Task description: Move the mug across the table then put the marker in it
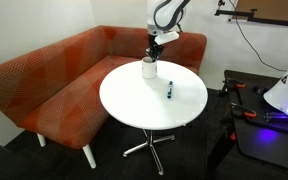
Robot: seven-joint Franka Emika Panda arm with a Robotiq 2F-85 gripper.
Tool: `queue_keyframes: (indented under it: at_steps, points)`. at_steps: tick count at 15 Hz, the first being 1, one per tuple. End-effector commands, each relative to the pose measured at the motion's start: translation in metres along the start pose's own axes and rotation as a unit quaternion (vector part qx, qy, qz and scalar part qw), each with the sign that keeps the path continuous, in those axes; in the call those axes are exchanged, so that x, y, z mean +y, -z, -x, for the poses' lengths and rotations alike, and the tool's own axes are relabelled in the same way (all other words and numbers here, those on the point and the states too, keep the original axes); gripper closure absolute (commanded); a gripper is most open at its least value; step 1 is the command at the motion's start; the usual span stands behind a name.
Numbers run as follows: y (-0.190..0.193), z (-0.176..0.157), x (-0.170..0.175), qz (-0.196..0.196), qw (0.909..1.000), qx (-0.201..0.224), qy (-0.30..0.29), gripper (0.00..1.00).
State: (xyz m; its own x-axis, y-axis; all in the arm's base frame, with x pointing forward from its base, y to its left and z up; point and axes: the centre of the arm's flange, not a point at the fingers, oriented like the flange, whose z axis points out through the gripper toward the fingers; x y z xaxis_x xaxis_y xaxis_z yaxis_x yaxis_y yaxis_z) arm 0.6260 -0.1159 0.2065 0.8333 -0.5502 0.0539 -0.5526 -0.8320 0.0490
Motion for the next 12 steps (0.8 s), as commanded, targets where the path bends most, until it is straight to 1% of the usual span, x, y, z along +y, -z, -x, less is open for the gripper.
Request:
queue_keyframes:
  at_steps: [1, 7, 12]
  points:
    - [0.014, -0.006, 0.017, 0.006, 0.999, -0.008, -0.044, 0.98]
    - [0.01, -0.018, 0.047, 0.018, 0.9944, -0.012, -0.104, 0.98]
    - [0.008, -0.024, 0.062, 0.014, 0.9913, -0.013, -0.13, 0.98]
